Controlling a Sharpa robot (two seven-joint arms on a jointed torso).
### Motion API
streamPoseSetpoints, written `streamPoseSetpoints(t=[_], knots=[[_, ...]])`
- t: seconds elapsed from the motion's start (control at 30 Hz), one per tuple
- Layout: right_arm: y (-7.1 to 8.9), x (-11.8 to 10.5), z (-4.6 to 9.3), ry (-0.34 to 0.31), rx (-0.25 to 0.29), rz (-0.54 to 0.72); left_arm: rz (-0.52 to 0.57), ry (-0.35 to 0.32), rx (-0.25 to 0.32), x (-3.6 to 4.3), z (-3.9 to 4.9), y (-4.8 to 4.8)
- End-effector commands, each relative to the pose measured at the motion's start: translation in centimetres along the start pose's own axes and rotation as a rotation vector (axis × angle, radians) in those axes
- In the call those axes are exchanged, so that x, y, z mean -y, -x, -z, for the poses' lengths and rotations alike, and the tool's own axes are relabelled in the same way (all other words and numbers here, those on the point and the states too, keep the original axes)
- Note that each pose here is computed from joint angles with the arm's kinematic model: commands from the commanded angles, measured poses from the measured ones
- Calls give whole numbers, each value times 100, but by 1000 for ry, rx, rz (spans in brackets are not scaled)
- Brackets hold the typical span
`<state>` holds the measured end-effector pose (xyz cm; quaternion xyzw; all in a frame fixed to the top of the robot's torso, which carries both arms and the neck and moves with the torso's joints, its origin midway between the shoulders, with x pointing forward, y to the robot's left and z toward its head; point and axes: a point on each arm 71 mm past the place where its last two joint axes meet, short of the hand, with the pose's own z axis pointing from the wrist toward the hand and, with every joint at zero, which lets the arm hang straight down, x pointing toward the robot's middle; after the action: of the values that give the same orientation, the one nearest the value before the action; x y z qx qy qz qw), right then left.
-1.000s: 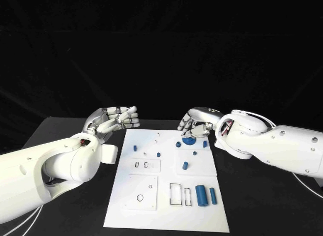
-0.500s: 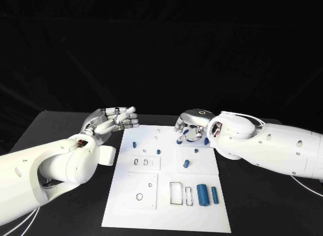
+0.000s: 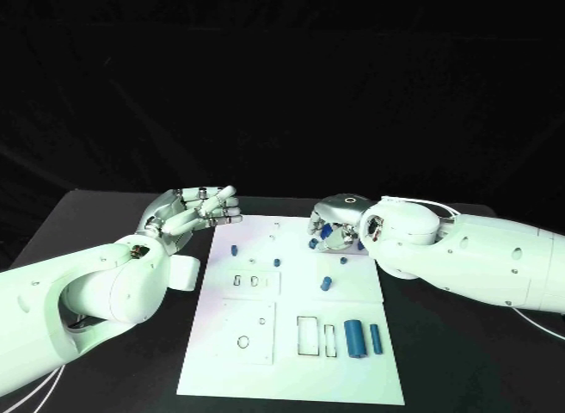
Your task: Assemble the parts on the task board
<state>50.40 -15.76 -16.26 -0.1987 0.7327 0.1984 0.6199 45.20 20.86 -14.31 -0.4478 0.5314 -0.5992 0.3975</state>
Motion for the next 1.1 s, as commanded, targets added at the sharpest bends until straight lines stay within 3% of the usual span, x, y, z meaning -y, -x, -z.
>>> streamPoseSetpoints(t=[0.03, 1.1], knots=[[-26, 3, -7, -11, -27, 38, 9, -5, -22, 16, 1, -29], [-75, 40, -50, -37, -33, 37, 11, 18, -36, 15, 13, -27]])
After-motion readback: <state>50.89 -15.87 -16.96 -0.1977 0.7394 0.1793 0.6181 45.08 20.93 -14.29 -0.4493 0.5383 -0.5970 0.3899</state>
